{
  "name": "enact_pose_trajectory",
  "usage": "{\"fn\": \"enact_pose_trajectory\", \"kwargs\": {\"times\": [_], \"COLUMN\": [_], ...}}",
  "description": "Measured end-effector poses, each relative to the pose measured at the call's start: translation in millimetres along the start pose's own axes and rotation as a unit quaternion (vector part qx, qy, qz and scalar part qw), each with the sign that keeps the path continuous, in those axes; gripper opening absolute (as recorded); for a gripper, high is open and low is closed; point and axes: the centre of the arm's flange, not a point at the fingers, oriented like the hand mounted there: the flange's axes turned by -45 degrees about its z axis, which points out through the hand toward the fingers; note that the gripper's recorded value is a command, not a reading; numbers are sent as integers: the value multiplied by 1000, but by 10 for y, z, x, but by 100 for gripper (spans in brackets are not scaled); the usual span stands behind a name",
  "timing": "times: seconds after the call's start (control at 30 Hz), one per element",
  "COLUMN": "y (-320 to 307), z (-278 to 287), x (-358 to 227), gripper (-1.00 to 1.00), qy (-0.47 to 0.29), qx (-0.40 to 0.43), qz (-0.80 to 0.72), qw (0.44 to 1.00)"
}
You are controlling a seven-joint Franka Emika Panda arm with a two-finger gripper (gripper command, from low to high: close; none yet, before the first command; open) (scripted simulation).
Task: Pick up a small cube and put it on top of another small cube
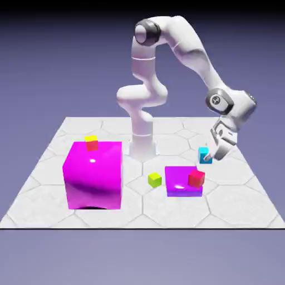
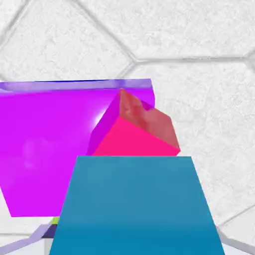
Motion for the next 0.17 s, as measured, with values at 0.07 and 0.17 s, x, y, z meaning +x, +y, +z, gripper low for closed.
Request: {"fn": "enact_pose_trajectory", "kwargs": {"times": [0.07,0.17], "y": [-22,-28], "z": [383,465], "x": [73,84], "gripper": [-100,100], "qy": [0,0], "qx": [-1,-2], "qz": [-3,-3], "qw": [1000,1000]}}
